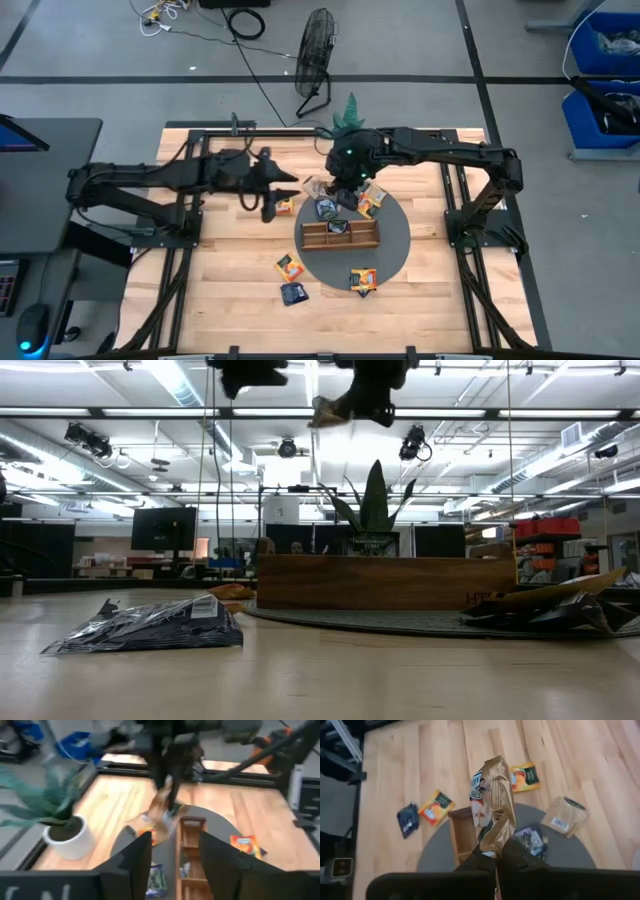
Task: Pick & Place Tea
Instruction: Put the brown tea bag into the left section of the wooden organizer
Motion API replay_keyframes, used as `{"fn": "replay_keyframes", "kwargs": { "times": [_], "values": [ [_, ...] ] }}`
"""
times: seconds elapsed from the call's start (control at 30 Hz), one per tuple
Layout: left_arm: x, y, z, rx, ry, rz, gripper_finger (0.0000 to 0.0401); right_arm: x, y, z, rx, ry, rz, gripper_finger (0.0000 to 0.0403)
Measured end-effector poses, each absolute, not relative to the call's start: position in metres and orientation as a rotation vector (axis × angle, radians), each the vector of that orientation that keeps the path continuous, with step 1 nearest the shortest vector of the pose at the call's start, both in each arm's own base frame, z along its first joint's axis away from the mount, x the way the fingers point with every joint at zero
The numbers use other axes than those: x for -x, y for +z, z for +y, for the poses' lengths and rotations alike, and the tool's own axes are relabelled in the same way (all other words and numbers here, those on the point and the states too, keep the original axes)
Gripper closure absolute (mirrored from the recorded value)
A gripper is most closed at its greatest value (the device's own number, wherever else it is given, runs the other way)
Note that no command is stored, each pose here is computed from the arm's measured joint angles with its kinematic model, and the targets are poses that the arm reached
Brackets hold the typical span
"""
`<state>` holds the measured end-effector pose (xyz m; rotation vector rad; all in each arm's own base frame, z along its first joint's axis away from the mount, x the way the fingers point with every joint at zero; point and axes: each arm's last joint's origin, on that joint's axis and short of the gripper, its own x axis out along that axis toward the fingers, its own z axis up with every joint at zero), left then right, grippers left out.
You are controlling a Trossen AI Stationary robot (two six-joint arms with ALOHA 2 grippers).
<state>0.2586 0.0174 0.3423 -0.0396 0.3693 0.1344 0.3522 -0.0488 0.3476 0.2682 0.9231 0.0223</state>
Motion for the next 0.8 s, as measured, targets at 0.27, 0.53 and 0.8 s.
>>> {"fn": "replay_keyframes", "kwargs": {
  "times": [0.27,0.53,0.8],
  "values": [
    [-0.303,0.339,0.021,0.061,0.055,0.438,0.0159,-0.361,0.345,-0.037,-0.238,0.06,0.898,0.0403],
    [-0.322,0.32,0.018,0.077,0.008,0.5,0.0145,-0.361,0.345,-0.029,-0.223,0.072,0.897,0.0403],
    [-0.317,0.317,0.018,0.1,0.025,0.56,0.0215,-0.357,0.342,-0.022,-0.191,0.101,0.959,0.0403]
  ]
}}
